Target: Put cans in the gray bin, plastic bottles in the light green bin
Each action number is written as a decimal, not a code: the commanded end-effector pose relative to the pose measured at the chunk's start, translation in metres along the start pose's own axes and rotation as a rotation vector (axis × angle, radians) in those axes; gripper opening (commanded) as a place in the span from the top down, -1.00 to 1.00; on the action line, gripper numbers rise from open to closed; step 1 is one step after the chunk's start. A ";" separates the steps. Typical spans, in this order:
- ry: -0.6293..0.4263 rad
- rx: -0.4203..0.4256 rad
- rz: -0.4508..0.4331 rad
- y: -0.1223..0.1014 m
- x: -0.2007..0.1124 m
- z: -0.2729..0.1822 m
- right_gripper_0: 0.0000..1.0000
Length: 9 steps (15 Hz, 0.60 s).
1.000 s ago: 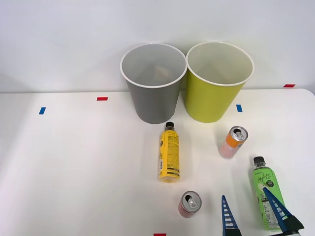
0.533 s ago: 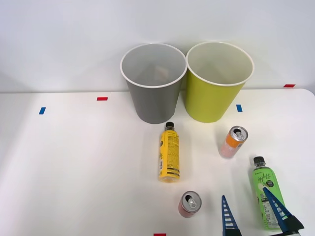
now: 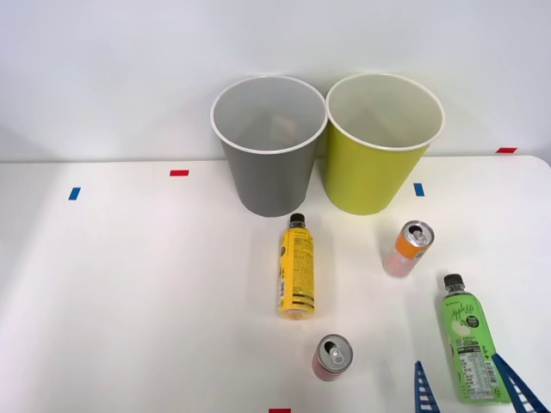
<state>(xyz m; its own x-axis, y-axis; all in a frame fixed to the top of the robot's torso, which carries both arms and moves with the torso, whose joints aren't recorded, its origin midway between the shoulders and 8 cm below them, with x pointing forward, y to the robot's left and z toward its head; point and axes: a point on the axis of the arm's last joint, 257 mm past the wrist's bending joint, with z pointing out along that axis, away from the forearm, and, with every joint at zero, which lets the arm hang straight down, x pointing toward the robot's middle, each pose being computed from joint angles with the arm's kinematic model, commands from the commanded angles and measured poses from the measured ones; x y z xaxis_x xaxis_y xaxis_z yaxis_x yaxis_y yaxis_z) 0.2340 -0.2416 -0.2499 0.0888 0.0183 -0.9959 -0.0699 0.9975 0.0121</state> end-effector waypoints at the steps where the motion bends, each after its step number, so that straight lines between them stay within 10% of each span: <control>1: 0.009 0.048 0.016 -0.022 -0.009 -0.022 -1.00; 9: 0.061 0.031 -0.042 -0.038 -0.018 -0.027 -1.00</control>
<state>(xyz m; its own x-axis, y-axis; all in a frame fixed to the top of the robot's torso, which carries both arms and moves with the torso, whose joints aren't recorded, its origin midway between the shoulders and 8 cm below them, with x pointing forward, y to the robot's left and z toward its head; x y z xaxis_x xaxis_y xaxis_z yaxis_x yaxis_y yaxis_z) 0.2030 -0.2831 -0.2372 0.0502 -0.0303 -0.9983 -0.0360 0.9988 -0.0321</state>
